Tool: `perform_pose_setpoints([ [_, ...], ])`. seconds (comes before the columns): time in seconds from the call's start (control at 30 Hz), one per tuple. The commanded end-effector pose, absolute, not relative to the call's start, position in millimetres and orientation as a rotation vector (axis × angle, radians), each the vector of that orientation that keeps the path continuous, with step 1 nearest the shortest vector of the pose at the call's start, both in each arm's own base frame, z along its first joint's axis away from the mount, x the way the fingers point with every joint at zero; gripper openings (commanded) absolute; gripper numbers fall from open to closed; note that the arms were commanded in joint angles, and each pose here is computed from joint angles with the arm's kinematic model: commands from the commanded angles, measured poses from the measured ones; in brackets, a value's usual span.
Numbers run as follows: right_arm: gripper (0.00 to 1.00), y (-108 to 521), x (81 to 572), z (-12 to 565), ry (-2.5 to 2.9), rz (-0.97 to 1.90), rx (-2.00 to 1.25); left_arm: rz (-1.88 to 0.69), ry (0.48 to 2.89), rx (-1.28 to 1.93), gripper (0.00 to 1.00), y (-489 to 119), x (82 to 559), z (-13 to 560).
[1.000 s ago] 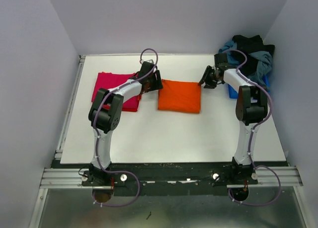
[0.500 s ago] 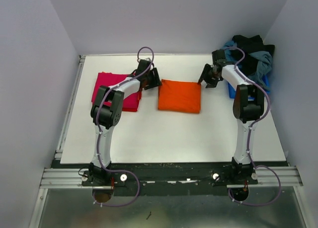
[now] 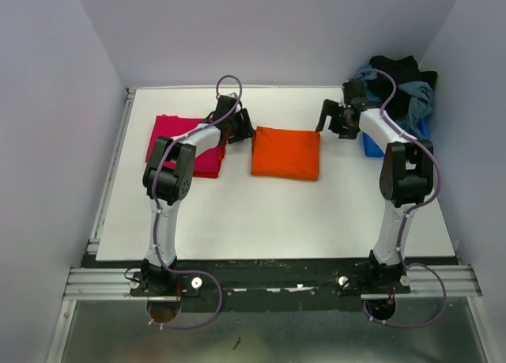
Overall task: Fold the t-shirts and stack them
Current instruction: Put the neatly folded tshirt into the corner of the board with both arms
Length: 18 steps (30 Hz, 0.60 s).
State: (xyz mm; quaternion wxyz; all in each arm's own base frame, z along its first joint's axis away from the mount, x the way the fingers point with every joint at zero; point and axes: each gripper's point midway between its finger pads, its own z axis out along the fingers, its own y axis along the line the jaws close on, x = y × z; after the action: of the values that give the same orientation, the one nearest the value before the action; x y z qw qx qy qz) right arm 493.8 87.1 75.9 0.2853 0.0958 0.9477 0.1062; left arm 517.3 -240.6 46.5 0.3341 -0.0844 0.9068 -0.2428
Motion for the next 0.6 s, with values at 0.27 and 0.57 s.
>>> perform_pose_setpoints([
  [0.27,0.88,93.4,507.5,59.9,2.561,0.287,0.134,-0.686,2.354,-0.173,0.66,-246.2,518.5,50.0],
  [0.57,0.79,104.2,504.0,47.3,2.607,0.347,0.219,-0.701,2.358,-0.181,0.65,-250.2,524.0,44.0],
])
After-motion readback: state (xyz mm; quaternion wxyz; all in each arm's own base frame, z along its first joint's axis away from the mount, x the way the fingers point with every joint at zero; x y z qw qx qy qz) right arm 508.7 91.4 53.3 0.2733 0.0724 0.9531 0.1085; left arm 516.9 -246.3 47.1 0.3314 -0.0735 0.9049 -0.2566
